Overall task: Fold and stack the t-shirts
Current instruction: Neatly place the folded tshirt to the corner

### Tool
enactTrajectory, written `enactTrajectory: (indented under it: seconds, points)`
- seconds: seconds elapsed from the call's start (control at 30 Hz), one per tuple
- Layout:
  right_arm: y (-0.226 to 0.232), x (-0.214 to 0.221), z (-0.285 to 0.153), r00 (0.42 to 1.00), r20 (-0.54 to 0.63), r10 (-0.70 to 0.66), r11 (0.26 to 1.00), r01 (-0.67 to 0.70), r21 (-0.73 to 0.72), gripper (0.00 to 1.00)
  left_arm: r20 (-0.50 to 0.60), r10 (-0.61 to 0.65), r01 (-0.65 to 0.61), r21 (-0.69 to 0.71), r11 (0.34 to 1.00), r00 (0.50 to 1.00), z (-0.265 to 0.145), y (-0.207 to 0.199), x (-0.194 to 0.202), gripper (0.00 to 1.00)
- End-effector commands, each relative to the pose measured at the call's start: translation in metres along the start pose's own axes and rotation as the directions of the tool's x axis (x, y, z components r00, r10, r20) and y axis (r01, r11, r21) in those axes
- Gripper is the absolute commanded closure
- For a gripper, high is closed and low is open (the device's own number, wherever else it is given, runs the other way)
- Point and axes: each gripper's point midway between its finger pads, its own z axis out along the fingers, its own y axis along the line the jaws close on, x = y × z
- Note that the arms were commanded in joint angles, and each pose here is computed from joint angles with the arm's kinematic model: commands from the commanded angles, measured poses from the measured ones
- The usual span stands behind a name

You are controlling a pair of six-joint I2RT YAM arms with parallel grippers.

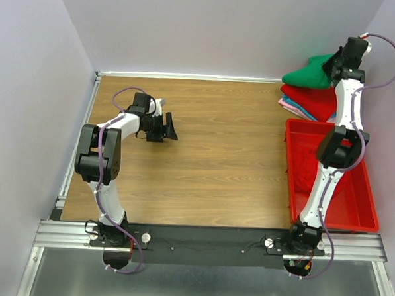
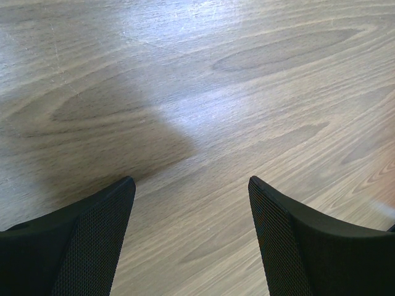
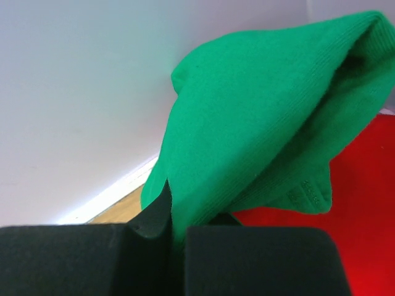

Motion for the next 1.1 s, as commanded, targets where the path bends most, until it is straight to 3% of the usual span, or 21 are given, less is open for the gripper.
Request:
enactTrajectory:
  seconds: [0.0, 0.3, 0.5, 0.57, 0.63, 0.73, 0.93, 1.07]
  points:
    - [0.013, -0.029, -0.022, 0.997, 0.068, -0.02, 0.999, 0.023, -0.04, 0.99, -0.163, -0.109, 0.089, -0.125, 0.988, 0.981, 0.005, 0.032, 0.057, 0.16]
    - [-0.015, -0.019, -0.023, 0.996, 0.054, -0.067, 0.996, 0.064, 0.063, 0.99, -0.144, -0.109, 0.089, -0.135, 0.987, 0.984, -0.002, 0.03, 0.055, 0.16]
    - [-0.058, -0.019, -0.033, 0.988, 0.074, -0.136, 0.956, 0.111, 0.273, 0.94, -0.137, -0.111, 0.093, -0.134, 0.987, 0.984, -0.005, 0.028, 0.055, 0.16]
    - [-0.077, -0.019, -0.04, 0.984, 0.073, -0.163, 0.922, 0.125, 0.367, 0.63, -0.131, -0.109, 0.092, -0.13, 0.987, 0.985, -0.006, 0.027, 0.053, 0.16]
    - [-0.089, -0.021, -0.051, 0.982, 0.075, -0.175, 0.893, 0.126, 0.431, 0.23, -0.12, -0.104, 0.089, -0.127, 0.988, 0.987, -0.009, 0.024, 0.05, 0.16]
    - [-0.107, -0.017, -0.064, 0.979, 0.065, -0.194, 0.848, 0.134, 0.513, 0.04, -0.083, -0.084, 0.074, -0.123, 0.99, 0.993, -0.015, 0.019, 0.038, 0.16]
    - [-0.122, -0.016, -0.096, 0.972, 0.048, -0.228, 0.799, 0.159, 0.58, 0.0, 0.02, -0.039, 0.041, -0.125, 0.991, 0.999, -0.034, 0.008, 0.012, 0.16]
    - [-0.112, -0.011, -0.117, 0.974, 0.03, -0.225, 0.832, 0.176, 0.526, 0.0, 0.09, -0.017, 0.03, -0.138, 0.99, 0.996, -0.048, 0.002, 0.0, 0.16]
